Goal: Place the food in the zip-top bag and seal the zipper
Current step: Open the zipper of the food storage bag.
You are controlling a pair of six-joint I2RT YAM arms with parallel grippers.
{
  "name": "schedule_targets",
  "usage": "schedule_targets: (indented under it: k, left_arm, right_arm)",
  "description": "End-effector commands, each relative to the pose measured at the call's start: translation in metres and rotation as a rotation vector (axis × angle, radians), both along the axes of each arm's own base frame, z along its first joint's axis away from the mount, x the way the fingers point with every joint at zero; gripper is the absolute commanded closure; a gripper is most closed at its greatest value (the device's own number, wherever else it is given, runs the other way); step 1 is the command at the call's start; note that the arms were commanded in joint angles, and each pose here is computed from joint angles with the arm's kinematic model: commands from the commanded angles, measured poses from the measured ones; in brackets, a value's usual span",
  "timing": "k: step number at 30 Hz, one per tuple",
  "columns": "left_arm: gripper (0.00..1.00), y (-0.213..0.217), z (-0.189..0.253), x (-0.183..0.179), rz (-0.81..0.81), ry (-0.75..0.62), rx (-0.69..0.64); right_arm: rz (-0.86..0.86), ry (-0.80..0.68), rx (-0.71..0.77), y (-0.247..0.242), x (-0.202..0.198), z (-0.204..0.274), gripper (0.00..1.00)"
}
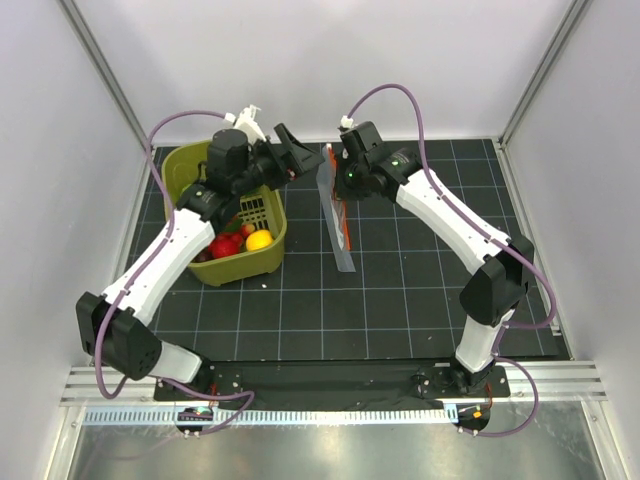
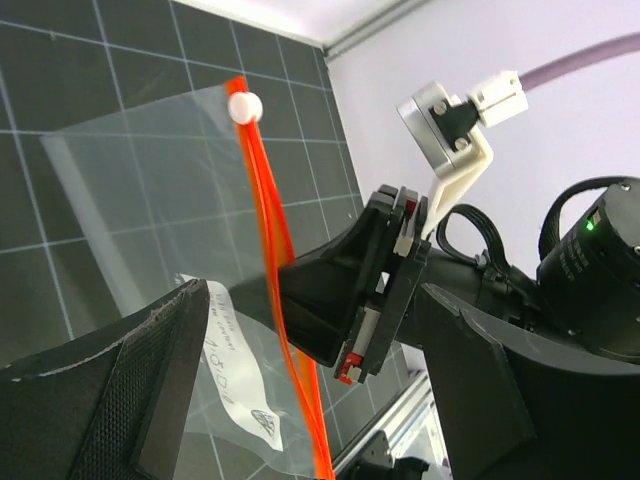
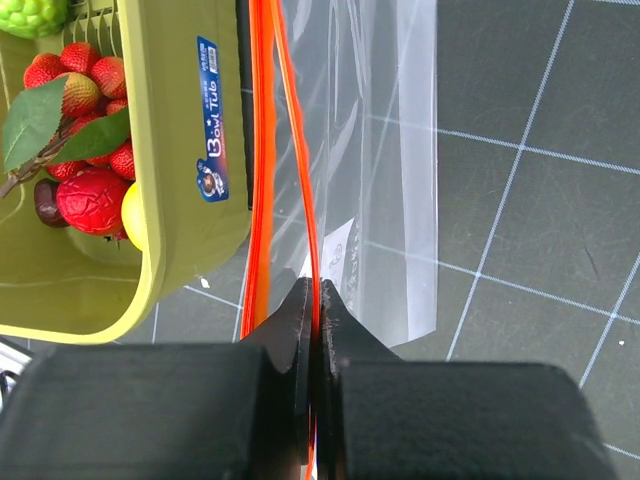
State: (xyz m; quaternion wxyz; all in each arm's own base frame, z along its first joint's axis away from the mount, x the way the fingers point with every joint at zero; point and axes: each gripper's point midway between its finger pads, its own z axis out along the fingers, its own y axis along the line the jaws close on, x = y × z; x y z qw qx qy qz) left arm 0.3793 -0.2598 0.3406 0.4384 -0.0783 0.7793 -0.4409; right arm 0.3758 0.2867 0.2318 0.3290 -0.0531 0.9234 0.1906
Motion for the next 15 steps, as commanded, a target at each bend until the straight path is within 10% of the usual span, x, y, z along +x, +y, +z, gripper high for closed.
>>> schedule_targets:
  k: [1,15]
  left_arm:
    - [0.14,-0.009,0.011,-0.001,-0.050,-0.046,0.003]
    - [0.26,-0.029,-0.038,0.004,-0.070,0.094,0.056]
  right_arm:
    - [0.004,-0.076,0.075,0.010,0.007,0.034,0.99]
    - [0.006,-0.102,0.092,0.009,0.006,0.041,0.99]
